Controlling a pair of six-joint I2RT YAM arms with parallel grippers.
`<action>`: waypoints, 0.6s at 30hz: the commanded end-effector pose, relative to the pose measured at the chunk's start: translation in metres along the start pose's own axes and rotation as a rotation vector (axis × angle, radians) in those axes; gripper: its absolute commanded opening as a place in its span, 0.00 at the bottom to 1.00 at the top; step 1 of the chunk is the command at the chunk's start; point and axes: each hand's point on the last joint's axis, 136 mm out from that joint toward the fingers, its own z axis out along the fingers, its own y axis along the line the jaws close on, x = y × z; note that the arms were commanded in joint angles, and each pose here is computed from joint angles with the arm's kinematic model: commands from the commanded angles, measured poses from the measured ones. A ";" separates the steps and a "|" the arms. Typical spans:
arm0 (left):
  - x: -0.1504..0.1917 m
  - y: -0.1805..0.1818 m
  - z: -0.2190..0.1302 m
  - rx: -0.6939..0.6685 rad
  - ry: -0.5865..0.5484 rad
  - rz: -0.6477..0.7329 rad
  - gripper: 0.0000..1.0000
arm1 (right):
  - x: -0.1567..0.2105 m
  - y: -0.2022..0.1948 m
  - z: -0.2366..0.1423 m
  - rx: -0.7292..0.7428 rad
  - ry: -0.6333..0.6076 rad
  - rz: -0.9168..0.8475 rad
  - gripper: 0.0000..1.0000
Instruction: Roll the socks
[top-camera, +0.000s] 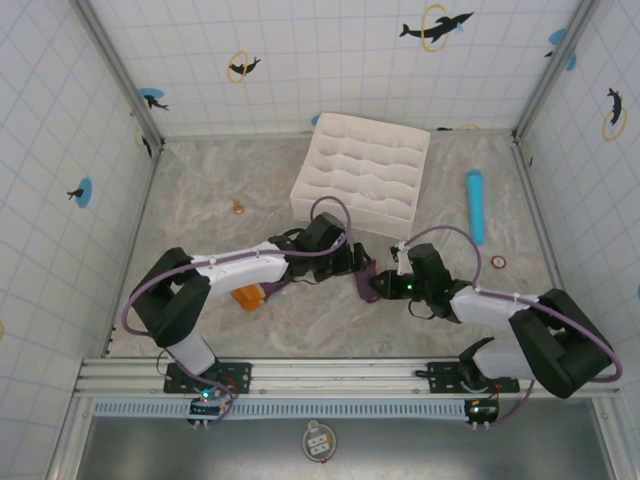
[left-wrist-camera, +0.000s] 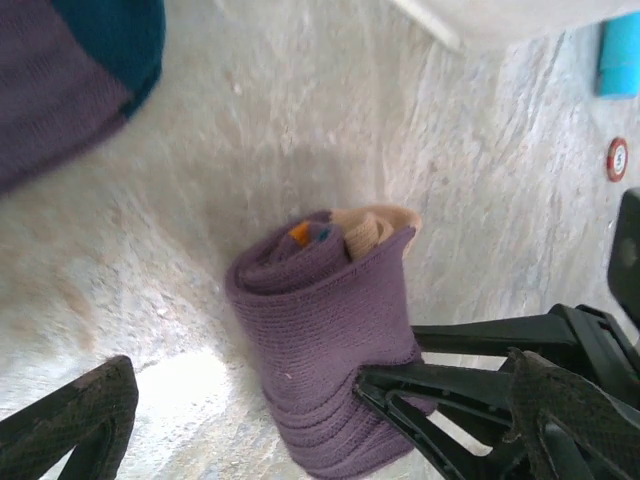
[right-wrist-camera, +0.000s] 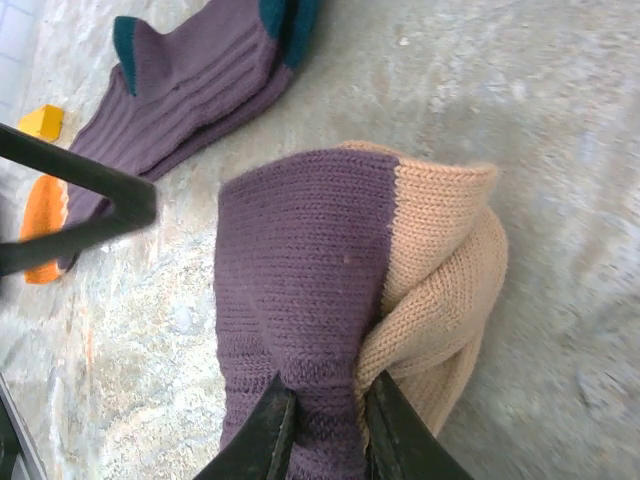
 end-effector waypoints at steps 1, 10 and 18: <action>-0.037 -0.002 -0.027 -0.031 -0.087 0.062 0.97 | -0.016 0.008 -0.009 0.020 -0.010 0.008 0.00; -0.128 0.031 -0.073 -0.188 -0.182 0.200 0.92 | -0.061 0.030 -0.042 0.082 -0.119 -0.098 0.00; -0.203 0.079 -0.094 -0.423 -0.291 0.292 0.79 | -0.077 0.035 -0.063 0.127 -0.189 -0.149 0.00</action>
